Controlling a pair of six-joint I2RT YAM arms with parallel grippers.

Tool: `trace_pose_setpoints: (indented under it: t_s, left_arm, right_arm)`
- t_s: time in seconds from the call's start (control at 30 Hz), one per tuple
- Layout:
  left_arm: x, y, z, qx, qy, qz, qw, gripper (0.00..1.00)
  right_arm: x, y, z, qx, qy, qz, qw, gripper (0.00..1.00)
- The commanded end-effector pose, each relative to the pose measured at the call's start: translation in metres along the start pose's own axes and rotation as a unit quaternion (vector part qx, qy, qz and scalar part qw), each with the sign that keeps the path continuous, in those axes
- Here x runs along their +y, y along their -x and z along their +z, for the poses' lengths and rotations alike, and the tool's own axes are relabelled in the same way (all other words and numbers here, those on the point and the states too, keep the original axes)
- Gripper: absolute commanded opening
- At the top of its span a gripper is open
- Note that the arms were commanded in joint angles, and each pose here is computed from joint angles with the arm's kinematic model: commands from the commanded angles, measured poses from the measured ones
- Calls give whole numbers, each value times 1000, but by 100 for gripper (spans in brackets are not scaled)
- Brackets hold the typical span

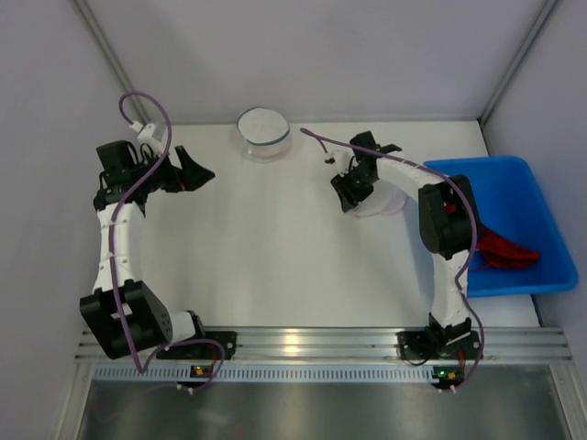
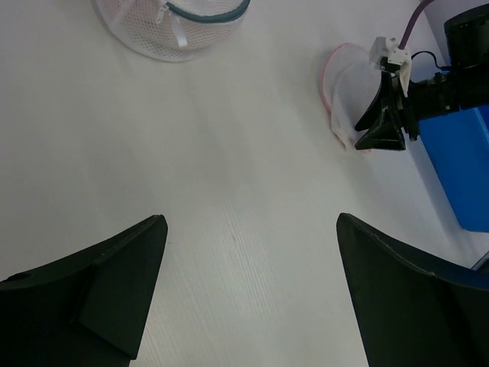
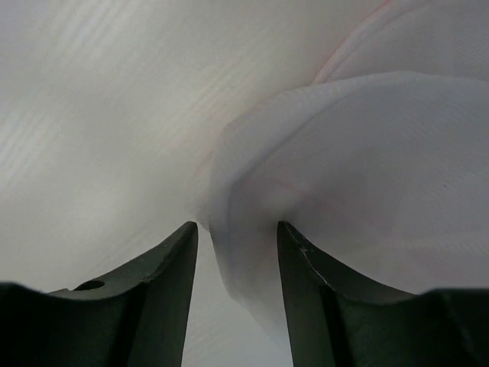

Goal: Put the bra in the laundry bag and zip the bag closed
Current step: Move the laundry bag to the center of the board, then open the laundry bag at the center of the board.

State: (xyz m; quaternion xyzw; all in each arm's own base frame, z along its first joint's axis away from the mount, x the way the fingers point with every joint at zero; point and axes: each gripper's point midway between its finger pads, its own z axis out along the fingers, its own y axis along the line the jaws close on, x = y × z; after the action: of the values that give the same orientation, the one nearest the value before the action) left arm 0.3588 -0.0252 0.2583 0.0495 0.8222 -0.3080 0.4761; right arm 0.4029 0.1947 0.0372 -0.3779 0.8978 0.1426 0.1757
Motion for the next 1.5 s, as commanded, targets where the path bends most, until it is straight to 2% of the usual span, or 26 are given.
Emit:
trace_pose_setpoints:
  t_s: [0.0,0.07,0.1,0.13,0.2,0.27,0.33,0.43,0.5,0.63,1.17,1.2,1.3,1.33,1.4,1.43,1.47]
  left_arm:
    - [-12,11,-3,-19,-27,19,999,98]
    - [-18,8,-3,-16,-45,19,999,98]
    - [-19,7,-3,-16,-49,21,998,98]
    - [-21,7,-4,-16,-53,25,998,98]
    - [-21,5,-4,-15,-54,28,998,98]
    - [-21,4,-4,-15,-54,31,998,98]
    - [-22,3,-4,-14,-57,31,998,98]
    - [-22,1,-3,-10,-60,23,998,98]
    - [-21,-1,-2,-8,-60,20,998,98]
    - [-20,-4,1,-3,-63,12,998,98]
    - [-17,-10,1,0,-52,8,999,97]
    - [-17,-10,1,1,-53,6,999,97]
    - [-18,-9,2,0,-54,8,999,97]
    - [-17,-8,2,-1,-51,8,999,97]
    - [-17,-7,1,-2,-50,9,999,97]
    - [-17,-8,1,-1,-50,8,999,97]
    - [-17,-8,1,-2,-50,9,999,97]
  right_arm:
    - [71,42,0,-53,69,-15,996,46]
    - [107,59,-6,-68,102,-26,992,47]
    - [111,65,-12,-78,109,-23,991,48]
    - [133,79,-22,-98,124,-39,987,52]
    - [157,96,-40,-126,161,-16,979,60]
    - [161,115,-65,-157,178,12,971,64]
    - [141,125,-85,-184,171,44,967,64]
    - [99,114,-96,-196,148,95,965,63]
    - [71,99,-94,-188,135,126,964,61]
    - [56,66,-72,-155,136,167,964,58]
    - [18,25,9,-106,85,200,970,53]
    - [19,24,11,-104,87,200,970,52]
    - [25,25,10,-103,108,194,970,38]
    - [28,28,4,-109,117,188,969,27]
    - [29,33,-5,-121,121,183,968,12]
    - [27,40,-17,-135,117,180,967,0]
    - [26,45,-26,-145,118,181,966,0]
